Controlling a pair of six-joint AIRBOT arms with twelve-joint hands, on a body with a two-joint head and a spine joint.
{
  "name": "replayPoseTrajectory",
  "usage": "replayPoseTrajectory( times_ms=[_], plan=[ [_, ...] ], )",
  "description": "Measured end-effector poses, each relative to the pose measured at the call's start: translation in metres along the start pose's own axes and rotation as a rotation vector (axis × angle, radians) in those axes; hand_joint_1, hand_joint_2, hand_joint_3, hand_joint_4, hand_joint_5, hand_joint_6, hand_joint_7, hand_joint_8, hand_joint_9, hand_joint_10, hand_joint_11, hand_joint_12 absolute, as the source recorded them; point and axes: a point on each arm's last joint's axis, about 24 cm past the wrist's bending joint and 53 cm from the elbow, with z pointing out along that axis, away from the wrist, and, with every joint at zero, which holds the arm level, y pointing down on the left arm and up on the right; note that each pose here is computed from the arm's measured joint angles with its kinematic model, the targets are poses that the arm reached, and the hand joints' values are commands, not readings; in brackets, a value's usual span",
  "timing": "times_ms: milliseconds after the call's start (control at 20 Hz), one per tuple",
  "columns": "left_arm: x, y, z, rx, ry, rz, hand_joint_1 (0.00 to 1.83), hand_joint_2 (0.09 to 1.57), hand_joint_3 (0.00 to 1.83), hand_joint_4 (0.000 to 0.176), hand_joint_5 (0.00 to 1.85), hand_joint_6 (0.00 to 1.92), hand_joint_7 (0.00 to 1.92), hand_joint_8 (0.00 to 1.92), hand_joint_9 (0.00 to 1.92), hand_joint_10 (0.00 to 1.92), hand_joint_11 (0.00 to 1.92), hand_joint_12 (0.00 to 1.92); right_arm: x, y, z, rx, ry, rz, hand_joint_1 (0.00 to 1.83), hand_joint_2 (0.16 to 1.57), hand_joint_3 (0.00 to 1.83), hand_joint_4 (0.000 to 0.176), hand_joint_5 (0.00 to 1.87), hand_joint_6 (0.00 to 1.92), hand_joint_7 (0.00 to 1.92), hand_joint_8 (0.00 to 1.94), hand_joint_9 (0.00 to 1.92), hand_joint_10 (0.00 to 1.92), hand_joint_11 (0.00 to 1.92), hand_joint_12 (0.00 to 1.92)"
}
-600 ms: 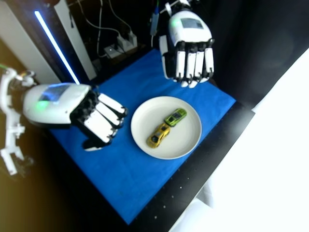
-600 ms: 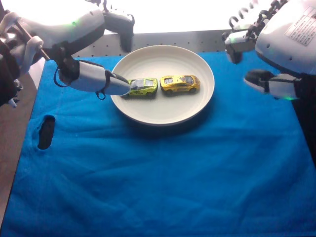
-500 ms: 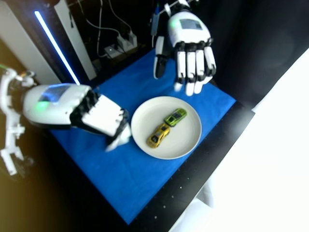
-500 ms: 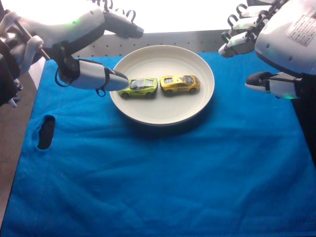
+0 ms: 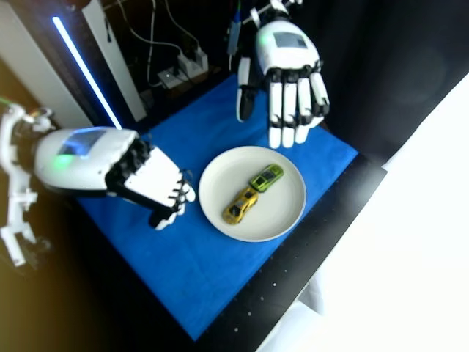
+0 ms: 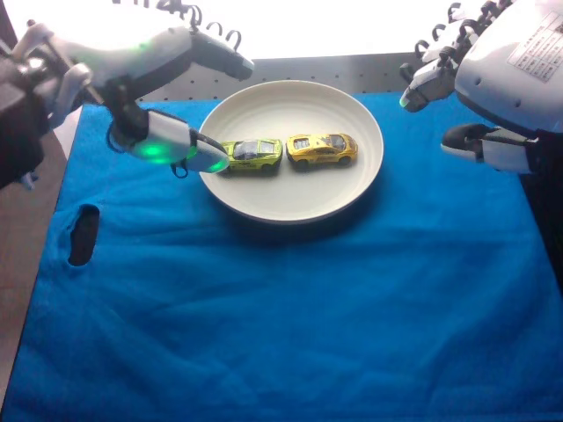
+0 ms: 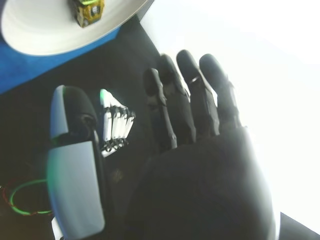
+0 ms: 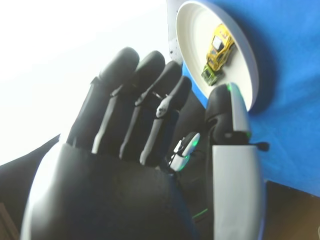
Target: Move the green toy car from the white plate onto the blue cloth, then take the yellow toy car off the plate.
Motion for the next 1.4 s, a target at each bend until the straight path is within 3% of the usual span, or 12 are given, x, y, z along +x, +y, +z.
replayPoseTrajectory(
  times_ms=[50, 150, 400, 500, 700, 750, 800, 850, 900, 1050, 1100, 1400],
  plan=[
    [-0.002, -0.006, 0.009, 0.013, 0.008, 0.018, 0.94, 0.92, 0.0, 0.0, 0.59, 0.0, 0.55, 0.0, 0.26, 0.6, 0.0, 1.44, 0.0, 0.0, 0.0, 0.0, -0.001, 0.001, 1.15, 1.11, 0.01, 0.0, 0.94, 0.87, 0.82, 0.87, 0.75, 1.21, 0.62, 1.71],
    [-0.002, -0.012, 0.017, 0.022, 0.012, 0.026, 1.0, 0.9, 0.0, 0.0, 0.63, 0.01, 0.62, 0.02, 0.41, 0.48, 0.0, 1.46, 0.0, 0.0, 0.0, 0.0, 0.0, 0.0, 1.14, 1.15, 0.0, 0.0, 0.89, 1.11, 0.82, 0.91, 0.73, 1.25, 0.6, 1.74],
    [-0.003, -0.02, 0.038, 0.023, 0.044, 0.113, 0.93, 0.88, 0.0, 0.0, 0.67, 0.02, 0.73, 0.02, 0.61, 0.31, 0.07, 1.47, 0.0, 0.0, 0.0, 0.001, 0.0, 0.001, 1.15, 1.15, 0.0, 0.0, 0.9, 1.1, 0.85, 0.95, 0.74, 1.34, 0.6, 1.8],
    [0.003, -0.015, 0.048, 0.006, 0.074, 0.108, 0.92, 0.89, 0.0, 0.0, 0.69, 0.02, 0.75, 0.02, 0.65, 0.29, 0.17, 1.42, 0.0, 0.0, 0.0, 0.001, 0.0, 0.0, 1.21, 1.2, 0.0, 0.0, 0.76, 1.14, 0.88, 1.36, 0.65, 1.47, 0.51, 1.88],
    [0.013, -0.011, 0.057, -0.01, 0.117, 0.108, 0.9, 0.9, 0.01, 0.0, 0.67, 0.01, 0.73, 0.01, 0.63, 0.27, 0.17, 1.42, -0.001, -0.002, 0.0, 0.004, -0.002, 0.001, 1.12, 1.19, 0.0, 0.0, 0.82, 1.22, 0.71, 1.12, 0.62, 1.42, 0.48, 1.85],
    [0.014, -0.01, 0.061, -0.013, 0.118, 0.108, 0.9, 0.92, 0.01, 0.0, 0.66, 0.0, 0.73, 0.01, 0.63, 0.27, 0.16, 1.44, 0.0, -0.001, 0.0, 0.003, 0.0, 0.0, 1.18, 1.12, 0.0, 0.0, 0.69, 0.84, 0.7, 1.06, 0.6, 1.38, 0.44, 1.82],
    [0.016, -0.01, 0.065, -0.015, 0.126, 0.108, 0.91, 0.92, 0.01, 0.0, 0.64, 0.0, 0.71, 0.0, 0.61, 0.27, 0.14, 1.44, 0.0, -0.001, 0.0, 0.001, -0.001, 0.0, 1.14, 1.17, 0.0, 0.0, 0.8, 1.13, 0.71, 1.06, 0.61, 1.38, 0.44, 1.83],
    [0.02, -0.01, 0.067, -0.017, 0.135, 0.108, 0.93, 0.93, 0.01, 0.0, 0.64, 0.0, 0.71, 0.0, 0.62, 0.26, 0.18, 1.4, 0.0, -0.001, 0.0, 0.002, -0.001, -0.001, 1.19, 1.11, 0.0, 0.0, 0.69, 0.82, 0.71, 1.01, 0.61, 1.34, 0.45, 1.79],
    [0.023, -0.009, 0.068, -0.02, 0.146, 0.105, 0.93, 0.93, 0.0, 0.0, 0.63, 0.0, 0.7, 0.0, 0.63, 0.23, 0.19, 1.37, 0.0, -0.001, 0.0, 0.003, 0.0, 0.0, 1.14, 1.16, 0.0, 0.0, 0.82, 1.1, 0.73, 1.0, 0.63, 1.34, 0.47, 1.8],
    [0.031, -0.007, 0.071, -0.031, 0.168, 0.09, 0.97, 0.94, 0.0, 0.0, 0.67, 0.01, 0.73, 0.01, 0.7, 0.23, 0.28, 1.37, 0.0, -0.001, 0.0, 0.004, -0.001, 0.002, 1.13, 1.19, 0.0, 0.0, 0.82, 1.21, 0.73, 0.98, 0.64, 1.33, 0.48, 1.81],
    [0.033, -0.002, 0.071, -0.04, 0.174, 0.083, 0.97, 0.93, 0.0, 0.0, 0.68, 0.02, 0.76, 0.02, 0.73, 0.24, 0.31, 1.39, 0.0, -0.001, 0.0, 0.003, -0.001, 0.001, 1.2, 1.18, 0.0, 0.0, 0.79, 1.16, 0.87, 1.23, 0.68, 1.37, 0.55, 1.82],
    [0.05, 0.006, 0.069, -0.06, 0.209, 0.063, 0.99, 0.94, 0.0, 0.0, 0.75, 0.0, 0.88, 0.05, 0.58, 0.92, 0.37, 1.62, 0.0, -0.001, 0.0, 0.003, -0.001, 0.001, 1.21, 1.19, 0.0, 0.0, 0.78, 1.17, 0.91, 1.28, 0.68, 1.36, 0.53, 1.82]
  ],
)
